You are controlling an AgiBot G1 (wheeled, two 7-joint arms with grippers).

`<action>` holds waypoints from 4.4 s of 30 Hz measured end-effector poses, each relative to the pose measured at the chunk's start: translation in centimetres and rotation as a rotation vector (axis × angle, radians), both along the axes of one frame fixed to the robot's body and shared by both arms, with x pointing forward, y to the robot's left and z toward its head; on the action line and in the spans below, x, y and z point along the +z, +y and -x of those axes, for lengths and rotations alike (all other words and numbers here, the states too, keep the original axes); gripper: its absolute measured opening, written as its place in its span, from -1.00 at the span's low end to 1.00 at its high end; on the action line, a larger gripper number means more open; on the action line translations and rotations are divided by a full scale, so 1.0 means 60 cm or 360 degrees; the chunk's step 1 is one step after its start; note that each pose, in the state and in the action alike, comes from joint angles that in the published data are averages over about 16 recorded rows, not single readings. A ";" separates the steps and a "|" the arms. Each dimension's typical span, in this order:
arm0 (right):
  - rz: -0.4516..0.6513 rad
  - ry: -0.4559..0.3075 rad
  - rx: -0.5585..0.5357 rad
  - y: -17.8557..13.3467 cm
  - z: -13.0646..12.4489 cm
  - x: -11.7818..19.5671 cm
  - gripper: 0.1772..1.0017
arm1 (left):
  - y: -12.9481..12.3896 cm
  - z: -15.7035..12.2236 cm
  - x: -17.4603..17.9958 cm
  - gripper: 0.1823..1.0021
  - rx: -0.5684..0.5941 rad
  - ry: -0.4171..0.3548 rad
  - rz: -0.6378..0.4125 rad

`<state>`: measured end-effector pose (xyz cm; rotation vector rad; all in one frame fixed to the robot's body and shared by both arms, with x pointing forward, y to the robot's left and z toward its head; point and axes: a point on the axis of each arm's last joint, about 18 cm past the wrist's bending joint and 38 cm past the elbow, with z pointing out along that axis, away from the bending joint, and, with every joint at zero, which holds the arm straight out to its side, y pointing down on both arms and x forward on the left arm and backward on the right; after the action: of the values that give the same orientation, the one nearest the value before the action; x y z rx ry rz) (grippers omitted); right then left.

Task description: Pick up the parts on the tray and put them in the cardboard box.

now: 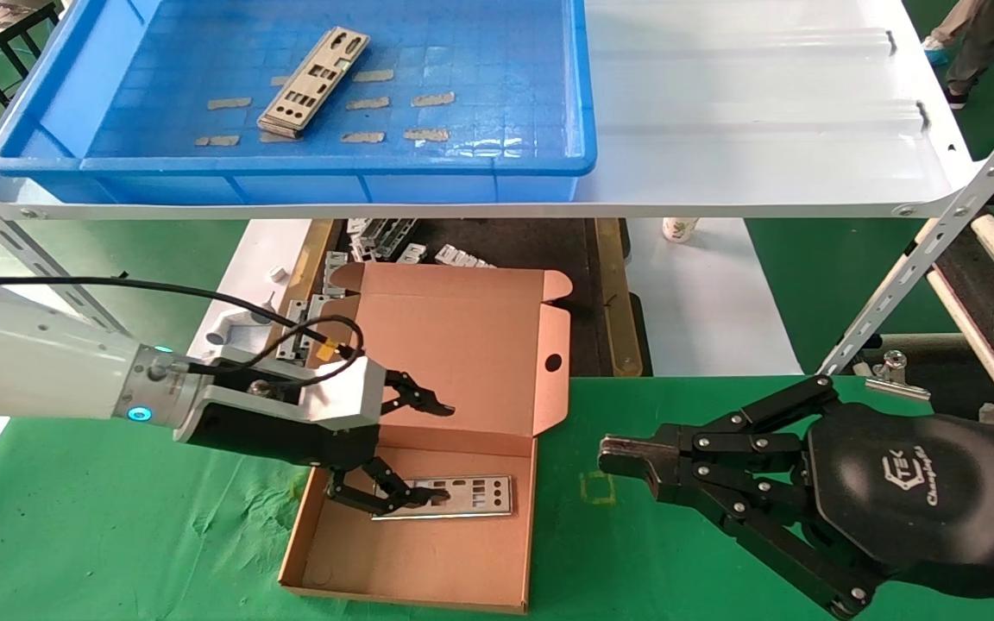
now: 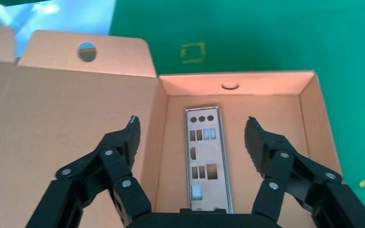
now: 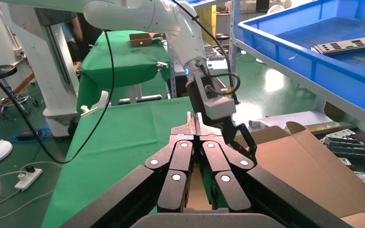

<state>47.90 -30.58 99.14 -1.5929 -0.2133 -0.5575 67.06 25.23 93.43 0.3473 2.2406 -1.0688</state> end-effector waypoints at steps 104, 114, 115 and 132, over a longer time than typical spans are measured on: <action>-0.0001 0.0000 -0.0001 0.000 0.000 0.000 1.00 | 0.080 0.325 0.096 1.00 -0.0323 0.0188 0.0886; -0.0001 0.0000 -0.0001 0.000 0.000 0.000 1.00 | 0.080 0.324 0.096 1.00 -0.0323 0.0188 0.0886; -0.0001 0.0000 -0.0001 0.000 0.000 0.000 1.00 | 0.080 0.324 0.096 1.00 -0.0323 0.0188 0.0886; -0.0001 0.0000 -0.0001 0.000 0.000 0.000 1.00 | 0.080 0.324 0.096 1.00 -0.0323 0.0188 0.0886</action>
<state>47.90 -30.59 99.15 -1.5922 -0.2126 -0.5577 47.62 30.00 99.20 0.2767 1.9241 -1.7978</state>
